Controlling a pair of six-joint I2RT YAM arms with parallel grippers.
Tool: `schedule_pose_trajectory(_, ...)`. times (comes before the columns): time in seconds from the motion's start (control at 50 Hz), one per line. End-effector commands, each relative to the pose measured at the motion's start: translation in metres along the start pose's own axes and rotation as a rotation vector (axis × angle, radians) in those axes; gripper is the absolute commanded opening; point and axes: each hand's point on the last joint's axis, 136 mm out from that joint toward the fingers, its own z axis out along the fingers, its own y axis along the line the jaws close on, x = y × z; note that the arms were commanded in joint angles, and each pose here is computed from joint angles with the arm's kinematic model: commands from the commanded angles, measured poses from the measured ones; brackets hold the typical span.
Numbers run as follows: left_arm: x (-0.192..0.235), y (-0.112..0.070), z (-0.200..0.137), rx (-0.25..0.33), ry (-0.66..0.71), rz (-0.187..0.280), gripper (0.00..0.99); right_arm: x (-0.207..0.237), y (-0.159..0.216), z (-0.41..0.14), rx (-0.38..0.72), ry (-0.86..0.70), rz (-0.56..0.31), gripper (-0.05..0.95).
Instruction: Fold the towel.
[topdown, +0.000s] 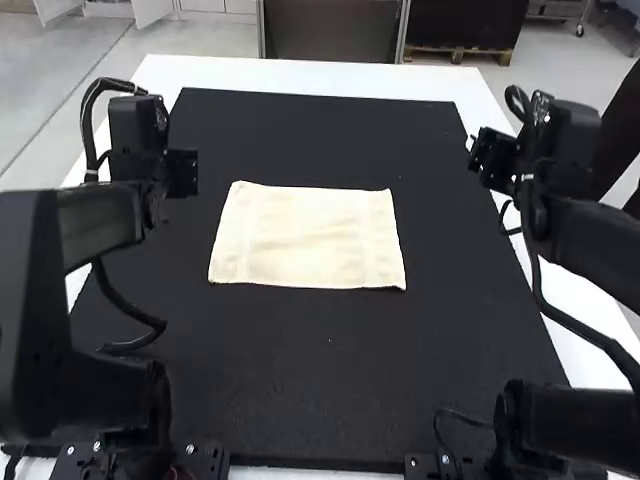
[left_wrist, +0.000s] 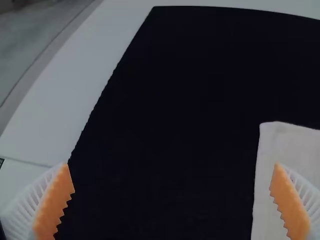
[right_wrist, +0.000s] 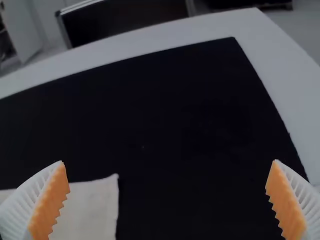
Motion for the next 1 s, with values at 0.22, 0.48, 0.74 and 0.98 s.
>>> schedule_pose_trajectory(0.22,0.005,-0.022,0.016,0.066,0.031,0.106,0.954,-0.009,-0.038,0.003,0.240,-0.045,-0.209,0.91)
schedule_pose_trajectory(0.48,0.048,-0.068,0.063,0.205,0.202,0.144,0.961,0.065,-0.006,0.050,0.015,0.216,-0.155,0.90)
schedule_pose_trajectory(0.74,0.038,-0.093,0.096,0.303,0.275,0.071,0.959,0.103,0.053,0.085,-0.161,0.338,-0.155,0.90)
schedule_pose_trajectory(0.98,0.045,-0.092,0.118,0.308,0.328,0.039,0.961,0.109,0.068,0.108,-0.187,0.343,-0.143,0.91)
